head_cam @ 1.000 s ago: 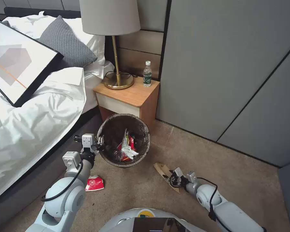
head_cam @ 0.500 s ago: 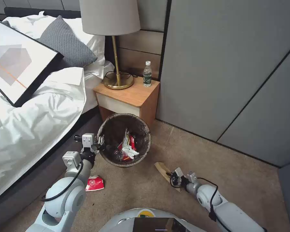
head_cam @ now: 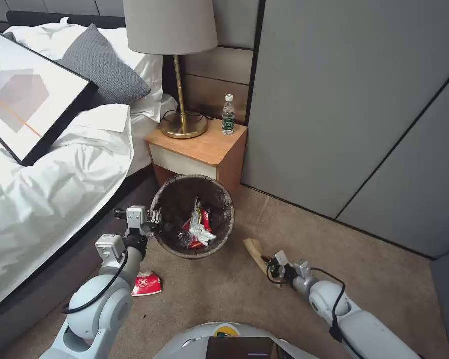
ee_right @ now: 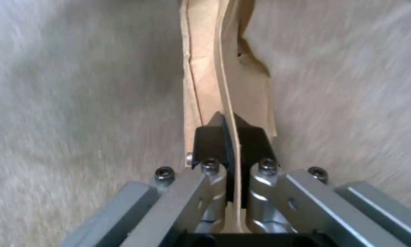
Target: Pick up the trash bin, then pick up the garbage from the floor and place it into the trash bin.
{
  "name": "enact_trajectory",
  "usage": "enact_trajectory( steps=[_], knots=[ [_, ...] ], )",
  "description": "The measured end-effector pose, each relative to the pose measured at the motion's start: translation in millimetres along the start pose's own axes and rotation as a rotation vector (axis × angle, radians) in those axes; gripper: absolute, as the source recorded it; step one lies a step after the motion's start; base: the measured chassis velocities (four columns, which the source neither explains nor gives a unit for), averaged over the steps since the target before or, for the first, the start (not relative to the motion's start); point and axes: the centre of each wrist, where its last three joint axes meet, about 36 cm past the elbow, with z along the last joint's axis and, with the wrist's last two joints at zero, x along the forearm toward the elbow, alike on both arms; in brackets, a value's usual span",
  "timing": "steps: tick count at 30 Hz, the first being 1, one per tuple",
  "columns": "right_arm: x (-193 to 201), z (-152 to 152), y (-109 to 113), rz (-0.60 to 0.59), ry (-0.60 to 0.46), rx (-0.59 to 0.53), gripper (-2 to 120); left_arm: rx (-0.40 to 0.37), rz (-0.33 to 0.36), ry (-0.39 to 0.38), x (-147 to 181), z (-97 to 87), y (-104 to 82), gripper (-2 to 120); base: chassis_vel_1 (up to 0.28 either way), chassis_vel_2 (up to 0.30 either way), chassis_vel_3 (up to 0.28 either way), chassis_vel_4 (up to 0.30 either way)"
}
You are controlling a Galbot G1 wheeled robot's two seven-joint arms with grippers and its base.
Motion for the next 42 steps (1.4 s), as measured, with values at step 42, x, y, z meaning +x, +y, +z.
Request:
enact_trajectory(
  steps=[42],
  knots=[
    [193, -251, 27, -0.113, -0.588, 0.124, 0, -0.017, 0.024, 0.031, 4, -0.6, -3.8, 7, 0.000, 0.000, 0.000, 0.000]
  ],
)
